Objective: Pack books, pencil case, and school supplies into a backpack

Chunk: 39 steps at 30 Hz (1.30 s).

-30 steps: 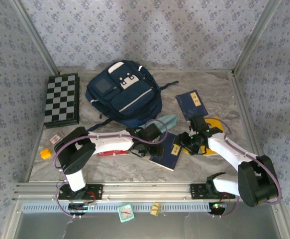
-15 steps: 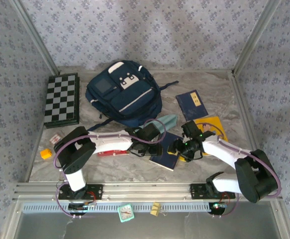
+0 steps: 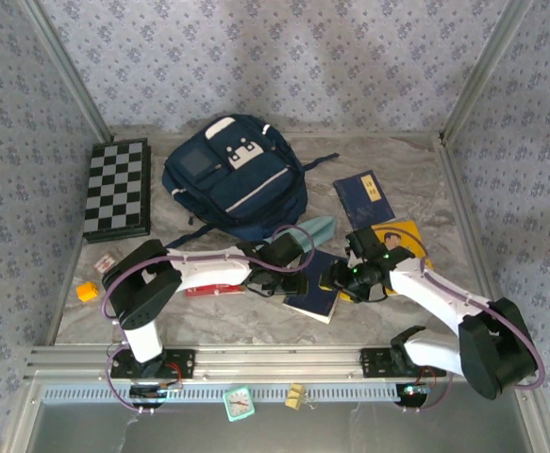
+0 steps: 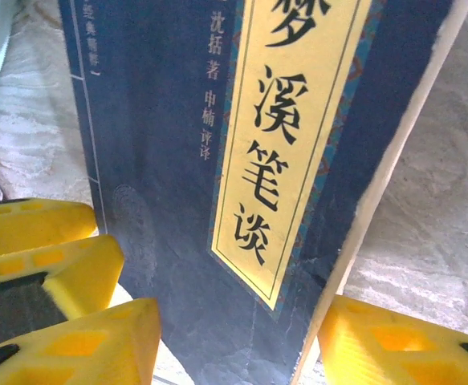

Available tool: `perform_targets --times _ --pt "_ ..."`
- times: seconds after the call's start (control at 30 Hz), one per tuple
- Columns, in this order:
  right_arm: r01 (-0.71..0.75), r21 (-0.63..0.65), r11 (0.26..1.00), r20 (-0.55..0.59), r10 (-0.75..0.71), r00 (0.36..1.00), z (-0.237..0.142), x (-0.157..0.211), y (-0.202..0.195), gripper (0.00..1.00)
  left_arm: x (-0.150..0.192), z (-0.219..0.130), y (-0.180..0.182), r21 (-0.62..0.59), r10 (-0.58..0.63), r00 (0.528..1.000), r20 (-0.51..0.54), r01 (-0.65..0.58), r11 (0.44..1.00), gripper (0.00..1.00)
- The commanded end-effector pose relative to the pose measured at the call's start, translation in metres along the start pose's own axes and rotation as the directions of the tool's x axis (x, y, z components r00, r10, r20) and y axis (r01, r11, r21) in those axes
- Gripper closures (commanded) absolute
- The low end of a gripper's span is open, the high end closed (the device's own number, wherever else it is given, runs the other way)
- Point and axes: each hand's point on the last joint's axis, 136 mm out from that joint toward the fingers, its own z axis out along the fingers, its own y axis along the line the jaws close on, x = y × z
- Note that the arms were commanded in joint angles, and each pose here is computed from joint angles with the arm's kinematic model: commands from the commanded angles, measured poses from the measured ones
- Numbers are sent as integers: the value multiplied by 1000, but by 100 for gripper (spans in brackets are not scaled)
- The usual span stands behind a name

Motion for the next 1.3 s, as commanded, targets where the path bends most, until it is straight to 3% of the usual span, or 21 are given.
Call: perform_targets --times 0.0,0.6,0.8,1.0,1.27 --pt "42 8 999 -1 -42 999 -11 3 5 50 0 -2 -5 13 11 1000 -4 -11 1000 53" --pt "13 -30 999 54 -11 999 -19 1 -4 91 -1 -6 -19 40 57 998 -1 -57 998 54" --pt "-30 -28 999 114 33 993 -33 -3 -13 97 -5 -19 -27 63 79 997 21 -80 995 52" --pt "-65 -52 997 228 75 971 -72 -11 -16 100 -15 -55 -36 114 96 992 78 -105 988 48" --pt "103 -142 984 338 -50 940 -140 -33 33 100 -46 -120 -36 219 70 979 191 -112 969 44"
